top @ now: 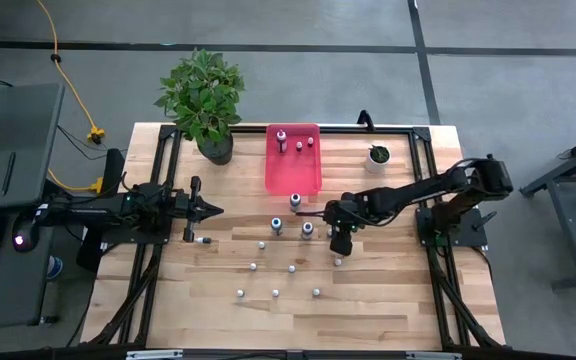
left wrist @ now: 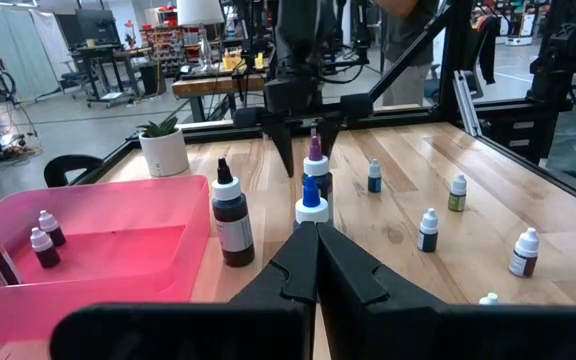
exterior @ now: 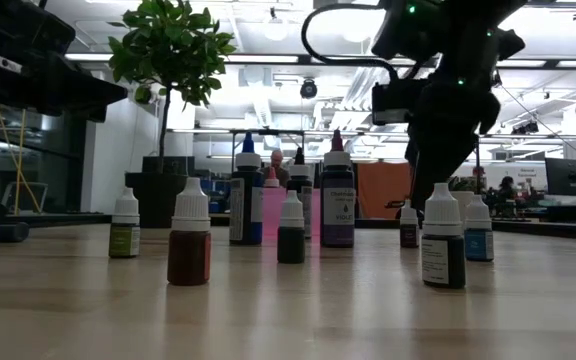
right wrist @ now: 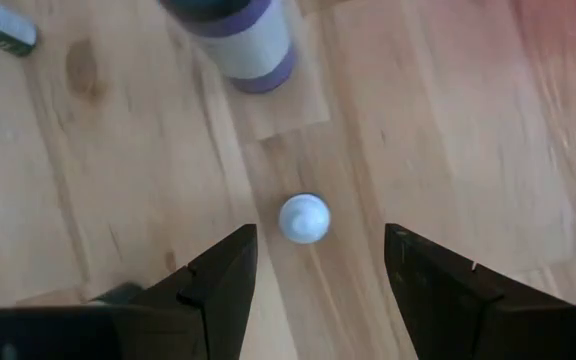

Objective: Pick & Place food coloring
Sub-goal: Put the purple food coloring bottle into the pink bin

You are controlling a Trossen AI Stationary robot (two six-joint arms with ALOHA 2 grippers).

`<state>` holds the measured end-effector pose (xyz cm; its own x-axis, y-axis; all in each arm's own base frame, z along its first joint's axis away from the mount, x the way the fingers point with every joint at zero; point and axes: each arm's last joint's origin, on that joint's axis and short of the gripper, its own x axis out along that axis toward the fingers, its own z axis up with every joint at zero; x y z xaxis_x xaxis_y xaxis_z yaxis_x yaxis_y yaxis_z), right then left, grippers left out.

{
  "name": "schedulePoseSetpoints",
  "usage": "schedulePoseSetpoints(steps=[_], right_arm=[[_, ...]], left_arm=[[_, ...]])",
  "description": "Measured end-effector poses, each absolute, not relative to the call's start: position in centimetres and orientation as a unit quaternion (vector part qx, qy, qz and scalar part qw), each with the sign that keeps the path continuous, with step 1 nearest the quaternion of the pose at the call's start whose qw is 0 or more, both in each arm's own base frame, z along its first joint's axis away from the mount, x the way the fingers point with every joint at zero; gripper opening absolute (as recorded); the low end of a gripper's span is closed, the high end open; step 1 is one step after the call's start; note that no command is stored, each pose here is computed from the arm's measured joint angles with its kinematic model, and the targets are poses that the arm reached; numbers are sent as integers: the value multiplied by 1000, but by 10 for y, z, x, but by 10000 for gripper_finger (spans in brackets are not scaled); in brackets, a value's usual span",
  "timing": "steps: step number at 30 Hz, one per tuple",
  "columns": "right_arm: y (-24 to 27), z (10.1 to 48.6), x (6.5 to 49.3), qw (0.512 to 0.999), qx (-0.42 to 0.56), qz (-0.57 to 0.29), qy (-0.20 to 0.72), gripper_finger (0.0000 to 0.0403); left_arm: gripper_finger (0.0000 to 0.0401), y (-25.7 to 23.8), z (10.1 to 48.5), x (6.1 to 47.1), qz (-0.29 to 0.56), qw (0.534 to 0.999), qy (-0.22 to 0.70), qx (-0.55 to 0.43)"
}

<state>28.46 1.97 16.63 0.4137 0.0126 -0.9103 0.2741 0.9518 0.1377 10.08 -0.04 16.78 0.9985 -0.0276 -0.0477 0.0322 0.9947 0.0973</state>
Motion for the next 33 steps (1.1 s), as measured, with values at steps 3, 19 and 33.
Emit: schedulePoseSetpoints(steps=[3,19,33], right_arm=[[20,166,285,832,124,-70,536,208],[20,161,290,837,111,-54,532,202],[20,160,289,835,109,-53,537,70]], left_arm=[[0,0,168,101,-15,998,23,49],[0,0,168,101,-15,998,23,49],[0,0,168,101,-15,998,23,49]])
